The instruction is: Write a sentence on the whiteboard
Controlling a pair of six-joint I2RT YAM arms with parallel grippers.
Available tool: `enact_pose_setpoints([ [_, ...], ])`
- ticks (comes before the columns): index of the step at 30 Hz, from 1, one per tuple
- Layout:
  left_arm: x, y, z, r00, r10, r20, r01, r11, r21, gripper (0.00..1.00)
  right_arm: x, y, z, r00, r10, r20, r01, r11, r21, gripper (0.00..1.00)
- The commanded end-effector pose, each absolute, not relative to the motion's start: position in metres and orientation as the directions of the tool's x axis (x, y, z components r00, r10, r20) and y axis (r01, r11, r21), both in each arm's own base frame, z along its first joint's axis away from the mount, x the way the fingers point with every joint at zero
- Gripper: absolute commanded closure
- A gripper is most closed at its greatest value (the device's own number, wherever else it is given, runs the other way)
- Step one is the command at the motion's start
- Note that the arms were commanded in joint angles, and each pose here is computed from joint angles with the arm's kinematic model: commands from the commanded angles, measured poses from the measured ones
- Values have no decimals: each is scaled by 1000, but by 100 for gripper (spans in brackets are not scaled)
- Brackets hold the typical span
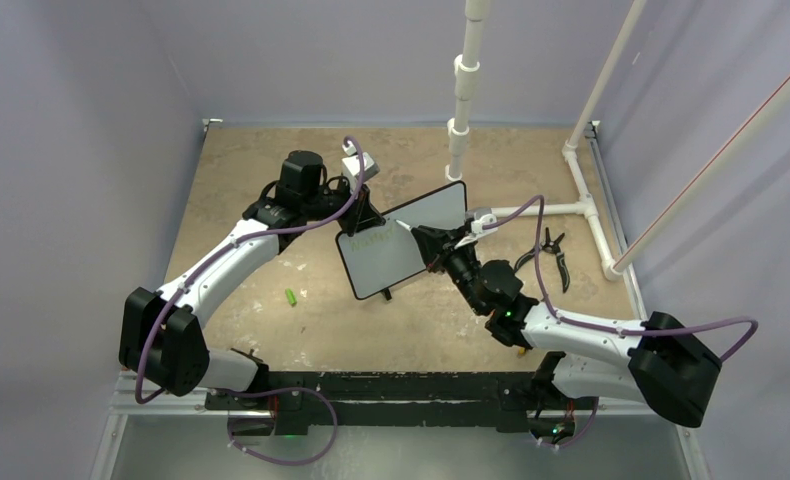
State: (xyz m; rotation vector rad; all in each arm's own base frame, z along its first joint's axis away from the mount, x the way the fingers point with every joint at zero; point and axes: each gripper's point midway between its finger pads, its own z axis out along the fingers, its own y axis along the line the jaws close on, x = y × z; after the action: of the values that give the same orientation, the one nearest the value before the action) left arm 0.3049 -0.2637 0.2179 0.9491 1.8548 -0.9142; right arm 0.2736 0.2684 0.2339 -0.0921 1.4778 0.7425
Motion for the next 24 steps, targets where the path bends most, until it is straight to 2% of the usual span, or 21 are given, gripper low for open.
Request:
enact_pose_setpoints([
  [1, 301, -267, 225, -302, 259, -917, 897, 404, -181, 100, 283, 261, 241, -49, 402, -914, -453, 807, 379, 100],
  [24, 301, -267, 227, -297, 256, -920, 897, 405, -177, 100, 272, 258, 194, -163, 356, -920, -437, 810, 391, 100],
])
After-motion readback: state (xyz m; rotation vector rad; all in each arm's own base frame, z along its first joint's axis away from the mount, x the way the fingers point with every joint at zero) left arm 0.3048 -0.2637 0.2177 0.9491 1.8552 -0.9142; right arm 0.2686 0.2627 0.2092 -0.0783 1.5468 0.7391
